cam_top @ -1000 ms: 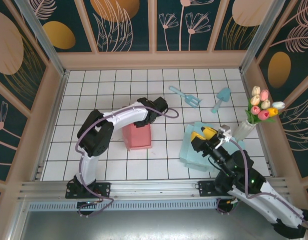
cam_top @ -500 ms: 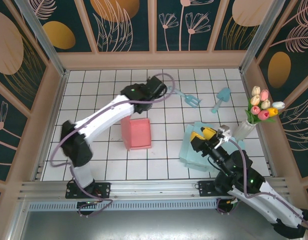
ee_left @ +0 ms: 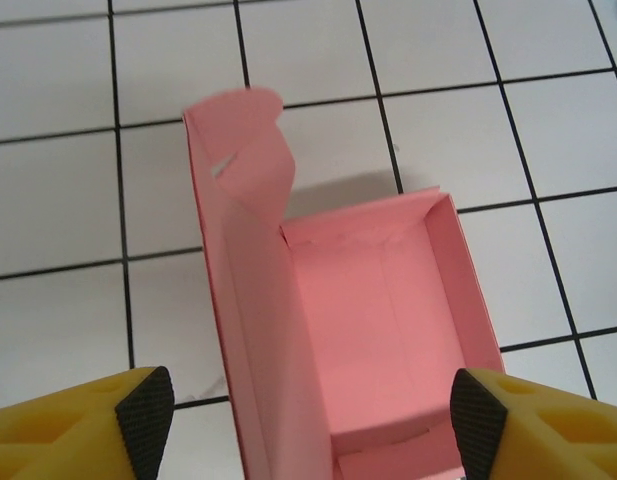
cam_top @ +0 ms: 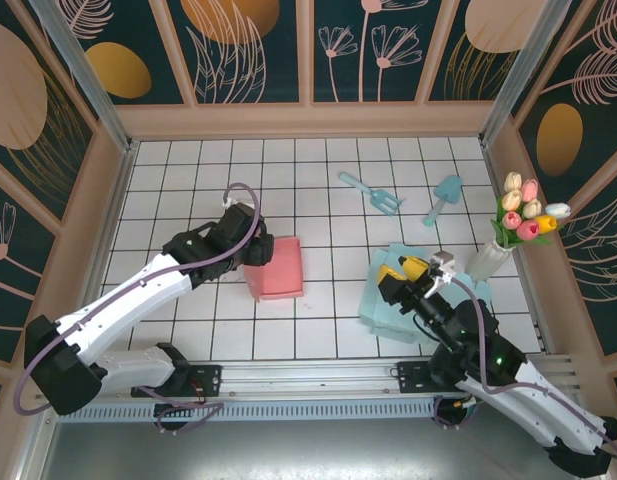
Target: Fold the paper box
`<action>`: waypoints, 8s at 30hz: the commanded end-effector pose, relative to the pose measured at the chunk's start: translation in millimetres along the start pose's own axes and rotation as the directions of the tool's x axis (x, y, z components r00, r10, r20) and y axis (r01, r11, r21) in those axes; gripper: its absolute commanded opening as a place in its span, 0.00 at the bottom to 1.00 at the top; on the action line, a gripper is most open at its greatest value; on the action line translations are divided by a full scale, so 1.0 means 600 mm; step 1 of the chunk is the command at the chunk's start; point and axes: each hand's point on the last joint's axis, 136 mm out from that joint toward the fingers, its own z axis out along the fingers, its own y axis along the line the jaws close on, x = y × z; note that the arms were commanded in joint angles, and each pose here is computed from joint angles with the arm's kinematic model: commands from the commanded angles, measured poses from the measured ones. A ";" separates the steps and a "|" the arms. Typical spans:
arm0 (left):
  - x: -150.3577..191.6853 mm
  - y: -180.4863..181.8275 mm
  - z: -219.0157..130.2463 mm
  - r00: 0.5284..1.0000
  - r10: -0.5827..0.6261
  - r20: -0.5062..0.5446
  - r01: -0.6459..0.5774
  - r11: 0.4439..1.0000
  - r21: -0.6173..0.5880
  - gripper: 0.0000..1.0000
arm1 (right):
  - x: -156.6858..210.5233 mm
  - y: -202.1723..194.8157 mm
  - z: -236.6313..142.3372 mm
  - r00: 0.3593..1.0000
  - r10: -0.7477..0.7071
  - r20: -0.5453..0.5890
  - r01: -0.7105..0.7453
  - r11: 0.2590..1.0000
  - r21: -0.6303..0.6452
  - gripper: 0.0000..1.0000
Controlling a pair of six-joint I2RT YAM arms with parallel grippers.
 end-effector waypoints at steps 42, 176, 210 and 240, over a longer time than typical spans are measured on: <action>-0.118 -0.130 -0.139 -0.021 0.790 0.612 -0.914 0.233 -0.333 0.00 | -0.118 0.138 0.223 0.357 -0.907 0.225 0.897 0.265 -0.355 0.79; -0.149 -0.123 0.088 0.804 -0.556 -0.212 0.580 0.655 0.484 0.47 | 0.116 0.011 0.341 0.322 -0.937 0.134 0.758 0.171 -0.629 0.00; -0.036 -0.082 0.192 0.754 -0.618 -0.223 0.655 0.680 0.330 0.32 | 0.244 -0.073 0.317 0.075 -0.990 -0.117 0.576 0.139 -0.805 0.21; -0.092 -0.170 0.118 0.730 -0.625 -0.276 0.665 0.557 0.498 0.33 | 0.264 -0.049 0.337 0.031 -0.991 -0.128 0.576 0.123 -0.808 0.21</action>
